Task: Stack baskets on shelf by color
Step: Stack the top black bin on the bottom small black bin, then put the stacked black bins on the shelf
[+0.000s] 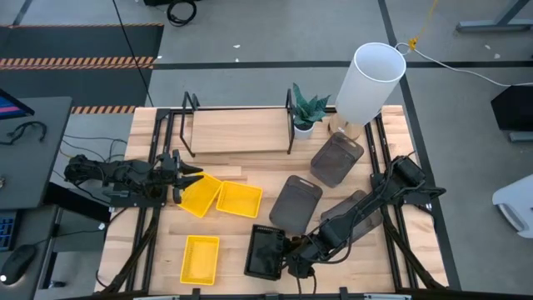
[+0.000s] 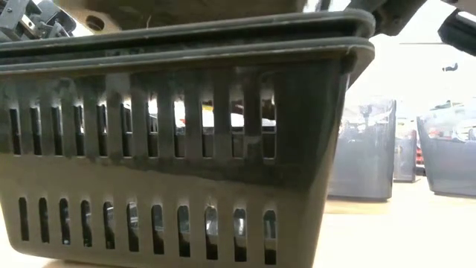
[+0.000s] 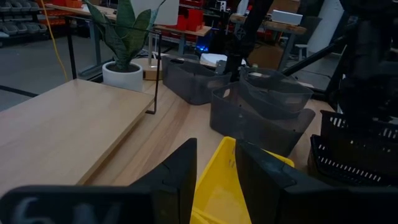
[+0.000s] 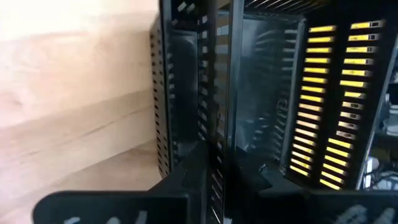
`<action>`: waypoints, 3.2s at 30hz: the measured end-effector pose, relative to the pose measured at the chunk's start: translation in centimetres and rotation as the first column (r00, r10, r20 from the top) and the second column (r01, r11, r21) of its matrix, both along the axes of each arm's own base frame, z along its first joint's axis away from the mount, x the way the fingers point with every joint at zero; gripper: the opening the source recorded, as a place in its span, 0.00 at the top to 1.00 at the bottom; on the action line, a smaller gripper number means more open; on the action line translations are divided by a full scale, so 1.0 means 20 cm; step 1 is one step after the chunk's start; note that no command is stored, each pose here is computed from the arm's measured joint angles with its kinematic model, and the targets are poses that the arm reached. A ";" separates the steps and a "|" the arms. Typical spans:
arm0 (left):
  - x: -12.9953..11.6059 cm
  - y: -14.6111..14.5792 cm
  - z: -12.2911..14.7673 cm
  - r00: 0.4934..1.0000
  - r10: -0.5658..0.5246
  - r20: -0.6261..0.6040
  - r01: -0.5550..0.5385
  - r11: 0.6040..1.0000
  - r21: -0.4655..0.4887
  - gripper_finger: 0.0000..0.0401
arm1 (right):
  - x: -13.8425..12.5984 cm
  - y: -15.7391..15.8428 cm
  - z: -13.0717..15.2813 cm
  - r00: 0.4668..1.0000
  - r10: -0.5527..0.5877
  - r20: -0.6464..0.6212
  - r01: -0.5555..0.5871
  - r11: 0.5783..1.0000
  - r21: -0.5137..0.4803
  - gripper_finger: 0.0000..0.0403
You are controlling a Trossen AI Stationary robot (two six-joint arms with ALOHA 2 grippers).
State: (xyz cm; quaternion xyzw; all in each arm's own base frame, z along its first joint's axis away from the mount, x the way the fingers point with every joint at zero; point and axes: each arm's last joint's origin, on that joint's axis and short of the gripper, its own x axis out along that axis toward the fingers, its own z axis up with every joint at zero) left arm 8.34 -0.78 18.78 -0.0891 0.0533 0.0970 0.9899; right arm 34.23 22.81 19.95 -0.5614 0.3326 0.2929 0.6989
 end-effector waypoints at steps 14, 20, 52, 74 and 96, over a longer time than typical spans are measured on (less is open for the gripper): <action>0.00 0.00 0.00 1.000 0.000 0.000 0.000 1.000 0.000 0.71 | 0.00 0.00 0.00 1.000 0.020 -0.002 -0.020 1.000 -0.012 0.85; 0.00 0.00 0.00 1.000 0.000 0.000 0.000 1.000 0.000 0.71 | 0.00 0.00 0.00 1.000 0.014 -0.003 -0.014 1.000 -0.008 0.82; 0.00 0.00 0.00 1.000 0.000 0.000 0.000 1.000 0.000 0.71 | 0.00 -0.03 -0.04 0.999 -0.037 -0.021 0.037 0.999 0.028 0.80; 0.00 0.00 0.00 1.000 0.000 0.000 0.000 1.000 0.000 0.71 | -0.02 0.03 -0.02 0.994 -0.097 0.052 0.096 0.995 0.026 0.69; 0.00 0.00 0.00 1.000 0.000 0.000 0.000 1.000 0.000 0.71 | -0.04 0.16 0.15 0.972 -0.168 0.167 0.154 0.983 0.095 0.69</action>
